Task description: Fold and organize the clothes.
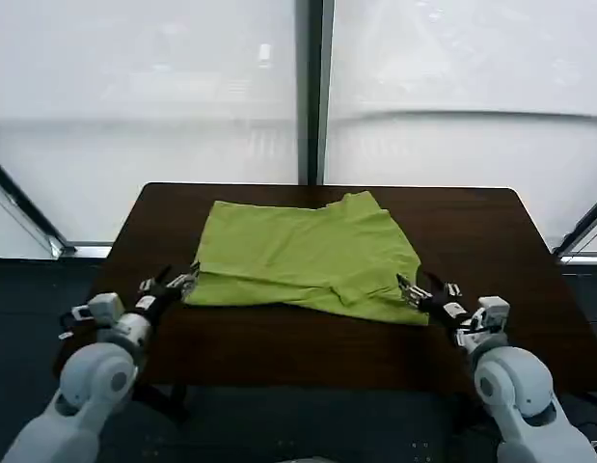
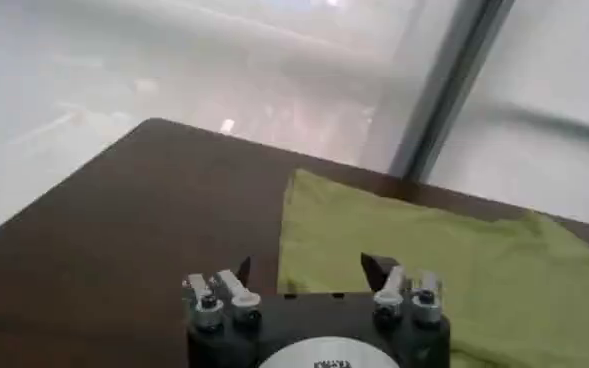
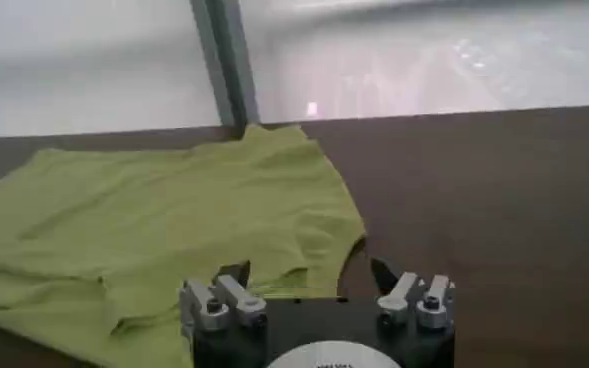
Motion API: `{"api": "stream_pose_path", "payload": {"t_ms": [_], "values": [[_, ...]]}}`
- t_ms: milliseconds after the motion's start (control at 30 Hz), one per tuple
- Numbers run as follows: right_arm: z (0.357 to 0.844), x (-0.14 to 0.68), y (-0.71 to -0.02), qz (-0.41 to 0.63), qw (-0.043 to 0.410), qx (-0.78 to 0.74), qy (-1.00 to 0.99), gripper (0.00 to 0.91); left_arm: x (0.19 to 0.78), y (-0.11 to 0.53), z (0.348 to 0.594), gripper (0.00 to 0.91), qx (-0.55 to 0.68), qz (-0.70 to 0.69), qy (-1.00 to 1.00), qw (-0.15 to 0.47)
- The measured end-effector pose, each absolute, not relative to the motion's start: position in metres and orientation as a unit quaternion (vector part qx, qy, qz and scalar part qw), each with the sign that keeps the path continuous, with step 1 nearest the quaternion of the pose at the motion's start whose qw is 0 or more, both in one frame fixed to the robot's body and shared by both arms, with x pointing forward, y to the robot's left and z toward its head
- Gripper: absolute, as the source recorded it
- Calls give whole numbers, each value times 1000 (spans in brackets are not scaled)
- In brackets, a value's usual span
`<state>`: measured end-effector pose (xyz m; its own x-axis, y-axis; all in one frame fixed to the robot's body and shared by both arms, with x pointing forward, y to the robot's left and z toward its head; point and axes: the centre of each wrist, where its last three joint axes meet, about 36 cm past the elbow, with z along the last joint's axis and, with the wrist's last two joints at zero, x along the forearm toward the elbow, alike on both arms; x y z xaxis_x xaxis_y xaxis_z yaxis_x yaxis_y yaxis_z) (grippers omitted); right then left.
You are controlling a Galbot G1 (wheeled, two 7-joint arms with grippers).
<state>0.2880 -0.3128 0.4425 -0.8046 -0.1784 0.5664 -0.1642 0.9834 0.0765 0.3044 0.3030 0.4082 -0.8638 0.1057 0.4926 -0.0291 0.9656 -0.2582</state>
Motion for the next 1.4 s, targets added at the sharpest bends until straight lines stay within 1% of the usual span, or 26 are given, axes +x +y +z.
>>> {"api": "stream_pose_path", "payload": {"t_ms": [67, 100, 167, 267, 333, 367, 400, 433, 467, 500, 533, 567, 600, 667, 767, 1133, 1400], "values": [[441, 287, -311, -13, 301, 91, -949, 829, 303, 303, 406, 878, -22, 132, -956, 263], [440, 286, -311, -13, 303, 91, -949, 780, 302, 303, 406, 878, -24, 133, -955, 263], [437, 285, -310, -15, 306, 90, -948, 751, 302, 303, 405, 878, -24, 134, -955, 263], [434, 284, -310, -18, 310, 89, -946, 731, 302, 304, 403, 878, -23, 134, -955, 264], [431, 283, -309, -20, 313, 88, -946, 702, 302, 304, 403, 819, -23, 134, -955, 265], [430, 283, -309, -21, 313, 88, -945, 673, 301, 304, 403, 702, -23, 134, -955, 265], [428, 284, -309, -22, 314, 87, -945, 624, 301, 304, 403, 556, -23, 135, -955, 264], [427, 284, -309, -22, 314, 87, -945, 439, 301, 303, 402, 380, -23, 135, -955, 264], [427, 284, -309, -23, 314, 87, -945, 361, 302, 303, 402, 283, -23, 135, -955, 264], [427, 284, -309, -23, 313, 87, -945, 205, 302, 303, 402, 137, -23, 135, -955, 263], [427, 284, -309, -24, 313, 88, -945, 78, 302, 303, 401, 49, -22, 135, -955, 263], [427, 283, -309, -24, 313, 88, -945, 78, 303, 303, 401, 0, -22, 135, -955, 262], [427, 283, -309, -23, 312, 88, -946, 39, 303, 304, 401, 0, -22, 135, -955, 262], [429, 283, -310, -21, 312, 88, -946, 10, 303, 304, 400, 0, -21, 135, -955, 262], [433, 281, -310, -15, 311, 87, -946, 0, 302, 304, 400, 0, -20, 134, -956, 261], [457, 268, -312, 10, 317, 92, -944, 0, 292, 315, 411, 0, -7, 110, -960, 257], [468, 251, -308, 21, 329, 103, -939, 0, 260, 313, 412, 0, 10, 96, -957, 275]]}}
